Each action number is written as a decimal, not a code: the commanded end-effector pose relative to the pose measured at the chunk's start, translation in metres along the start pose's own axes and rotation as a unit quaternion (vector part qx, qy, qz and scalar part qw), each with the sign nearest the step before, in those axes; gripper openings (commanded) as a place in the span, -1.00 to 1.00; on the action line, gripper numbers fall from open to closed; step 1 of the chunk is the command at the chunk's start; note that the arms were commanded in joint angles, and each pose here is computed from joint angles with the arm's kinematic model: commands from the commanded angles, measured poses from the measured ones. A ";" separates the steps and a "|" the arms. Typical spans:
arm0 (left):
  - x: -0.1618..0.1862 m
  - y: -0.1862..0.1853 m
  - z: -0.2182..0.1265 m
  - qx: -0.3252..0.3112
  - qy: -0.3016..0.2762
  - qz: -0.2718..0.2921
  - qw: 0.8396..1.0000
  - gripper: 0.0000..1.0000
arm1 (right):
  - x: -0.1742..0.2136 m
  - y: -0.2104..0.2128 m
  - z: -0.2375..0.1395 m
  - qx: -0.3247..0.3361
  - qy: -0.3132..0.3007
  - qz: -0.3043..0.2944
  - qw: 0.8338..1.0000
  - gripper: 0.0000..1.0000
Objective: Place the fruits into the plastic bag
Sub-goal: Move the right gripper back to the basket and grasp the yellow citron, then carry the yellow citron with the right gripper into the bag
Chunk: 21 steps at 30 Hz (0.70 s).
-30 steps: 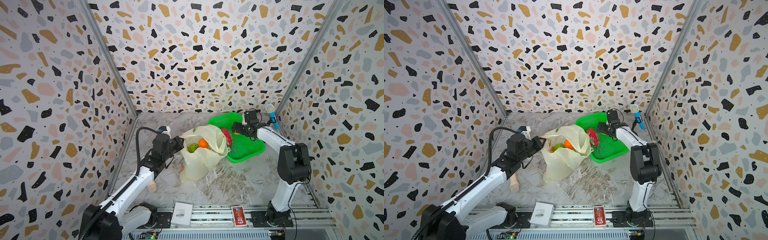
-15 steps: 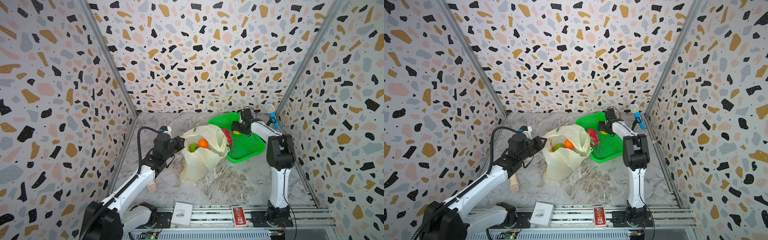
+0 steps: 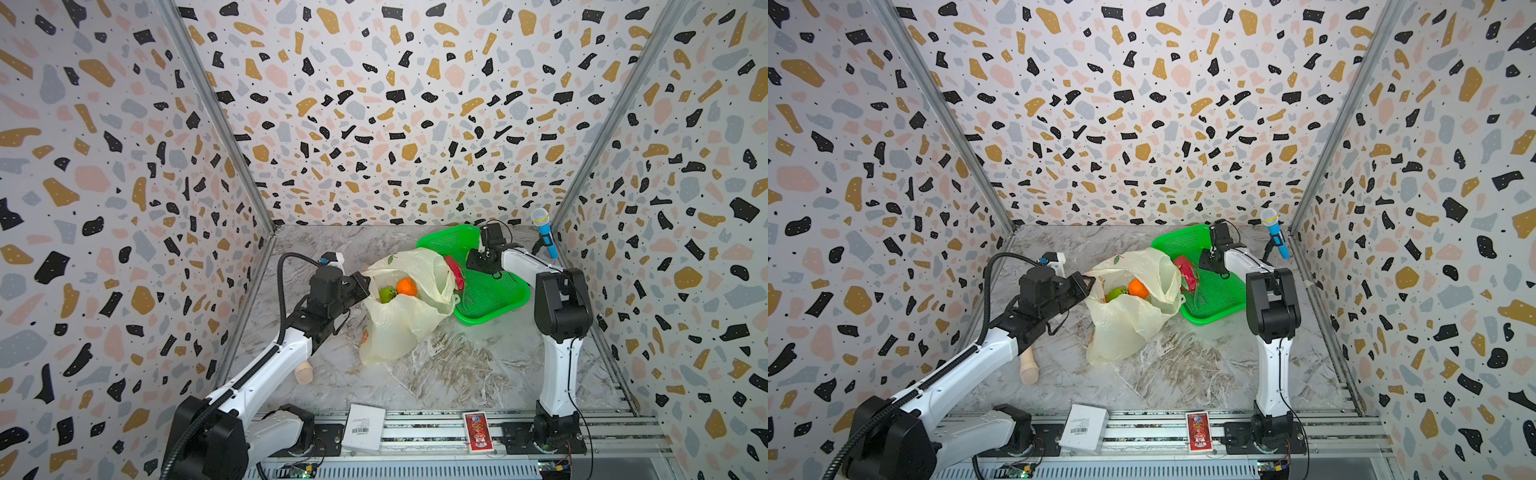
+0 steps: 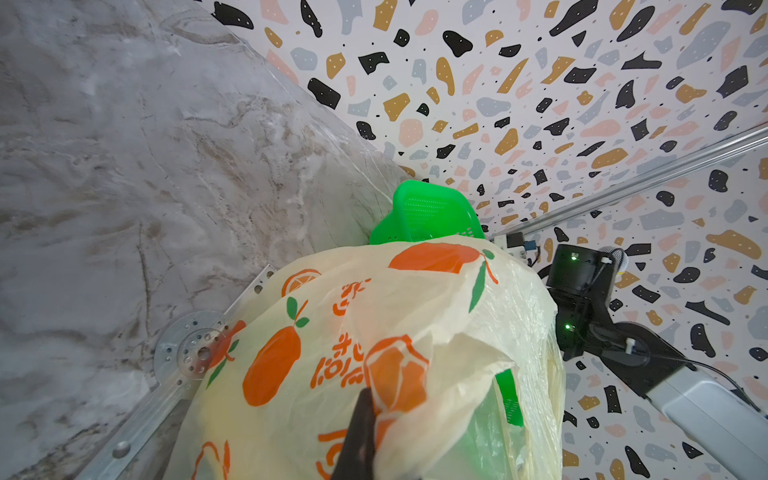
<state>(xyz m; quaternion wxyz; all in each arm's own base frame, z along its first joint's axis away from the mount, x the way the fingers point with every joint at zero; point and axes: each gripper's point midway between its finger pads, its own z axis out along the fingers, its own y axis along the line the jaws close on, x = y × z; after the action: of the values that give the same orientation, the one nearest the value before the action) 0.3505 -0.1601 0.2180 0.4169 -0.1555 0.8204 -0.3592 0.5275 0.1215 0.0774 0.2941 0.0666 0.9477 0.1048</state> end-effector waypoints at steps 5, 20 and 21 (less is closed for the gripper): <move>-0.011 -0.013 -0.003 0.019 -0.012 0.012 1.000 -1.00 | -0.037 0.081 -0.162 -0.138 -0.135 -0.038 0.980 -0.22; -0.011 -0.024 -0.009 0.041 -0.006 0.010 0.999 -1.00 | 0.158 0.282 -0.259 -0.405 -0.041 -0.264 0.874 -0.11; -0.011 -0.026 -0.010 0.042 -0.007 0.011 0.999 -1.00 | 0.165 0.284 -0.254 -0.403 -0.031 -0.266 0.875 -0.10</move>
<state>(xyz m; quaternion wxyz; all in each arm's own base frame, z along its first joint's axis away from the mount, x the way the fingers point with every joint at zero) 0.3468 -0.1650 0.2193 0.4090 -0.1446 0.8213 -0.3704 0.2819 0.3746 0.2788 0.3758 -0.2864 0.7906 0.3894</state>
